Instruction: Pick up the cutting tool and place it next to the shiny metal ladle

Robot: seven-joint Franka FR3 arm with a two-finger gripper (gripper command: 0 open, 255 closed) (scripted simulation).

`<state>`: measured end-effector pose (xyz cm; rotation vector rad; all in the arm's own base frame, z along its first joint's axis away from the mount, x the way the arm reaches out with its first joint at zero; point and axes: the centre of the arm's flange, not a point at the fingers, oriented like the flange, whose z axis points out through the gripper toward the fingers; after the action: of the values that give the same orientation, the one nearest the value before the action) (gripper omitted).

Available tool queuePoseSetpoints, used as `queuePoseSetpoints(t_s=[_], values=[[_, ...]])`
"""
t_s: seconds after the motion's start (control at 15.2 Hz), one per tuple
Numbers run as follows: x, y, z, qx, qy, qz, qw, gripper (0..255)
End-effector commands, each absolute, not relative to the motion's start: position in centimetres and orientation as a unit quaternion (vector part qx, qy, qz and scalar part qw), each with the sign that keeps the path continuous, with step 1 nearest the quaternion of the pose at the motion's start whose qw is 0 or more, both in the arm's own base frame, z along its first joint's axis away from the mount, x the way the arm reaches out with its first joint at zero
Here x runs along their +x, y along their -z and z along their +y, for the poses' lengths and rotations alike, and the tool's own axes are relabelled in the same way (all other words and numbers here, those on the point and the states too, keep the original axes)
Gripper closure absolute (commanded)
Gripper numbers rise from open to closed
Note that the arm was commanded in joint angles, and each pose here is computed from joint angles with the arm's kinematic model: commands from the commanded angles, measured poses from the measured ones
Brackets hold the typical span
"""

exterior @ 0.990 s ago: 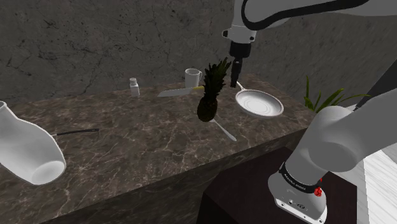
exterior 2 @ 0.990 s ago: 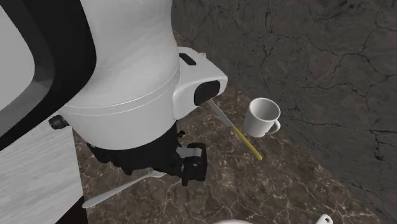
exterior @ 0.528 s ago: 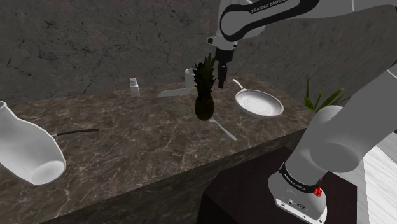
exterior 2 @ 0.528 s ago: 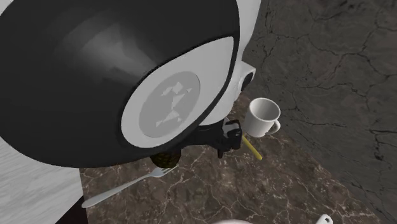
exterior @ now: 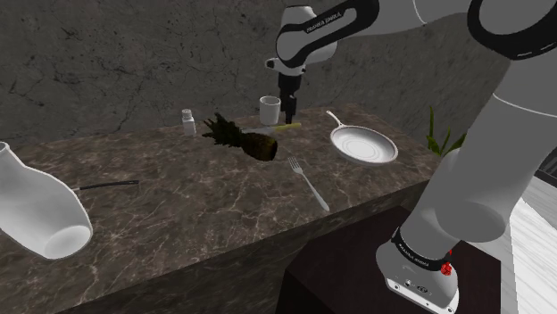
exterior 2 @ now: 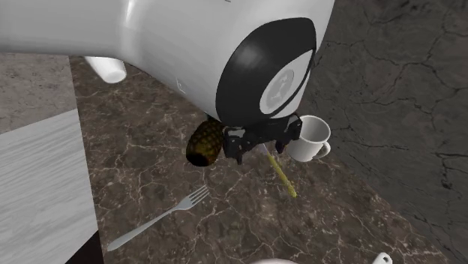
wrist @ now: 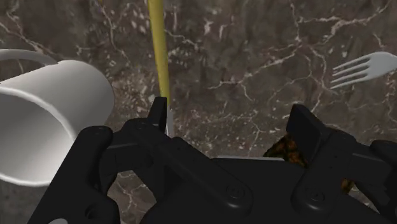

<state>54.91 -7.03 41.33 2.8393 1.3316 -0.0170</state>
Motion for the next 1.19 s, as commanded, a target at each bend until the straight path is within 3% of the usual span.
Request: queuePoseSetpoints(t_s=[0.0, 0.4, 1.12], values=[[57.0, -40.2, -6.7, 0.891, 0.001, 0.454, 0.005, 0], [63.7, -37.1, -5.1, 0.846, -0.012, 0.534, 0.01, 0], [64.1, -33.0, -5.0, 0.843, -0.012, 0.538, 0.01, 0]])
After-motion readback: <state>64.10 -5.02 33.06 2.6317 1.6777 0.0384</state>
